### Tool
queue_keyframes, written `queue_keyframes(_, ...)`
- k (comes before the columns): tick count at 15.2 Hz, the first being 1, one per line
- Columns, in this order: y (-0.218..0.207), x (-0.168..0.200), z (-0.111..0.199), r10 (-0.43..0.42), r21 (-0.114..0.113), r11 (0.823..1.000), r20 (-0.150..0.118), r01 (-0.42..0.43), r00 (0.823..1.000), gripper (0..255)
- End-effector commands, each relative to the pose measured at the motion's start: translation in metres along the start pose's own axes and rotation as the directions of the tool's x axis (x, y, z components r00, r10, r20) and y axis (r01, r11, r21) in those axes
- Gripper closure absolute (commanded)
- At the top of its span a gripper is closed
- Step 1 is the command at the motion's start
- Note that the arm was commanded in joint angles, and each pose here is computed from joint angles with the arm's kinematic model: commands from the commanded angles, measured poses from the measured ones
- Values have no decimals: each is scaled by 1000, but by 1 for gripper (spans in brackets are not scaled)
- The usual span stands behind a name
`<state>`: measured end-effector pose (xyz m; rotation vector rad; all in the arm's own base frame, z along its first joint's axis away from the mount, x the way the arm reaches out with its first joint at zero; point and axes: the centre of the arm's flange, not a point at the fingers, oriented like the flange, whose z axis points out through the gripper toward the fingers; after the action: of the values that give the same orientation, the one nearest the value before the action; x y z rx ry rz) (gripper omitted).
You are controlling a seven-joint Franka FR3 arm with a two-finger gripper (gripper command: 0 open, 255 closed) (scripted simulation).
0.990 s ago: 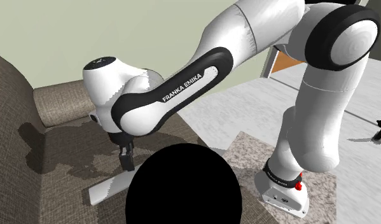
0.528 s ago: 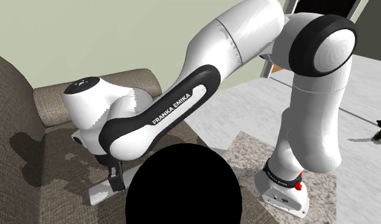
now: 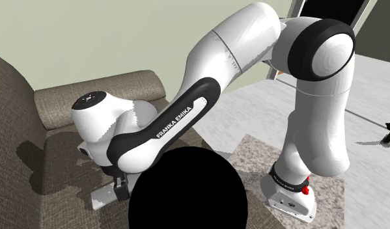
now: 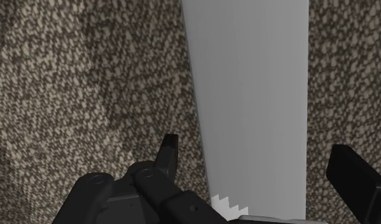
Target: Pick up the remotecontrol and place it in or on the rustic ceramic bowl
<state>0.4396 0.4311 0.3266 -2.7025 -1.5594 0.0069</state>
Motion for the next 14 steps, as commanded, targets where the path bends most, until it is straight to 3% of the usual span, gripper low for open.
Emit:
queue_keyframes(1, 0, 0, 1, 0, 0, 1000, 0, 0, 1000, 0)
queue_keyframes(4, 0, 0, 1, 0, 0, 1000, 0, 0, 1000, 0)
queue_keyframes(5, 0, 0, 1, 0, 0, 1000, 0, 0, 1000, 255)
queue_keyframes(14, 0, 0, 1, 0, 0, 1000, 0, 0, 1000, 255)
